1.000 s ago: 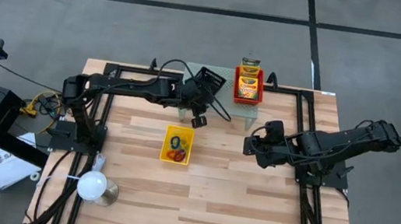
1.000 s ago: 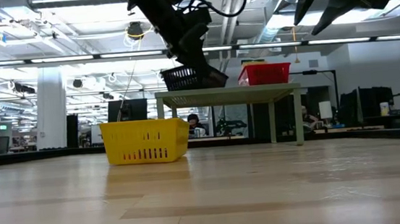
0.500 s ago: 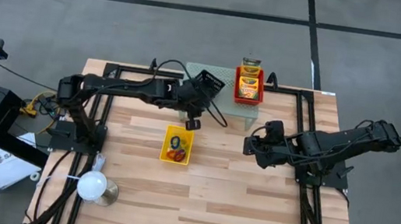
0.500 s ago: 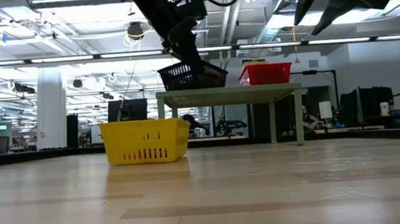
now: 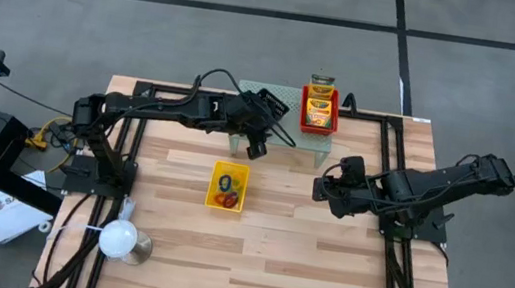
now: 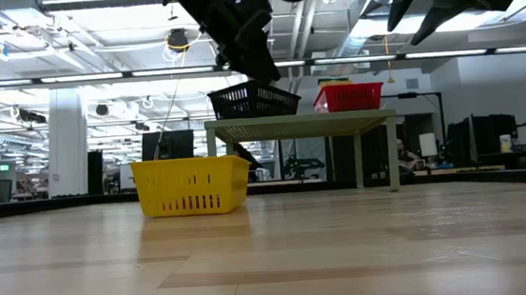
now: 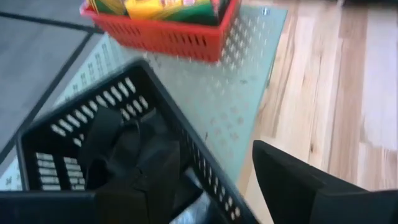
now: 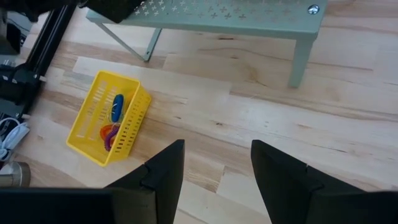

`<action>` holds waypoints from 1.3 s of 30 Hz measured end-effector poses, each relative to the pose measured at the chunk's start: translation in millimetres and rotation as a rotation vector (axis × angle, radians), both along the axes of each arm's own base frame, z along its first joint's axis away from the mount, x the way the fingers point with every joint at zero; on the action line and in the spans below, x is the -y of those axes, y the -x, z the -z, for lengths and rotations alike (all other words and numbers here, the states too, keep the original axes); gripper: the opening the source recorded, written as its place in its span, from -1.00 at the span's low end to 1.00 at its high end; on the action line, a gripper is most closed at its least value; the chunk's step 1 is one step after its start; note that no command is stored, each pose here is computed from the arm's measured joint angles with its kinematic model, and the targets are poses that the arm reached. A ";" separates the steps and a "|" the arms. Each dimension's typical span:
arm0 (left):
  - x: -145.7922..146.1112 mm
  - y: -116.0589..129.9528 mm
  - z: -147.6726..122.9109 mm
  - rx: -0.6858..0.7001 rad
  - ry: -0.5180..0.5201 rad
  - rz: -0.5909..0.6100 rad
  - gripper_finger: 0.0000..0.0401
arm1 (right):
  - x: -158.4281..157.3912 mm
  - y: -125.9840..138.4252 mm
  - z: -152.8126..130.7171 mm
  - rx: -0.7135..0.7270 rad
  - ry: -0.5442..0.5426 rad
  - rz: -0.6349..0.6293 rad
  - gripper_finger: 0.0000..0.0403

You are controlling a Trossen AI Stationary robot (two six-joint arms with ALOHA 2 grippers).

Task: Pick & Place Office Desk Supplies
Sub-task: Put the black bin on the shelf

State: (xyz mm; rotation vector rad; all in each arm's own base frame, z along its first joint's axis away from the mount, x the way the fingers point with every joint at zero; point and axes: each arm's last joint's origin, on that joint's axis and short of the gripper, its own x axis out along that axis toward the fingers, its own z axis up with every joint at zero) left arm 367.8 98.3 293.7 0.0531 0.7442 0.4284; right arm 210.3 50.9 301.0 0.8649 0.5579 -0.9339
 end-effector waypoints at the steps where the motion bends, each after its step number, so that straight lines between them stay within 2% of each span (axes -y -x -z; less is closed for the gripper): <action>1: -0.1 -0.9 -0.9 0.013 -0.003 0.000 -0.02 | -0.8 0.1 -0.1 0.001 0.000 -0.004 -0.09; 16: -19.1 -9.0 15.4 0.025 -0.004 -0.131 -0.24 | -0.8 0.6 0.1 -0.004 0.001 -0.005 -0.09; 24: -21.3 -14.0 25.4 0.010 0.010 -0.129 -0.33 | -0.4 2.0 0.7 -0.021 0.004 -0.006 -0.09; 28: -21.1 -14.1 25.9 0.009 0.014 -0.123 -0.52 | -0.4 2.1 0.8 -0.022 0.004 -0.005 -0.09; 33: -21.2 -13.9 26.1 0.007 0.026 -0.109 -0.94 | -0.4 2.1 0.9 -0.022 0.005 -0.005 -0.09; 39: -19.9 -12.7 25.9 -0.012 0.054 -0.031 -0.98 | -0.4 2.1 0.8 -0.022 0.004 -0.005 -0.09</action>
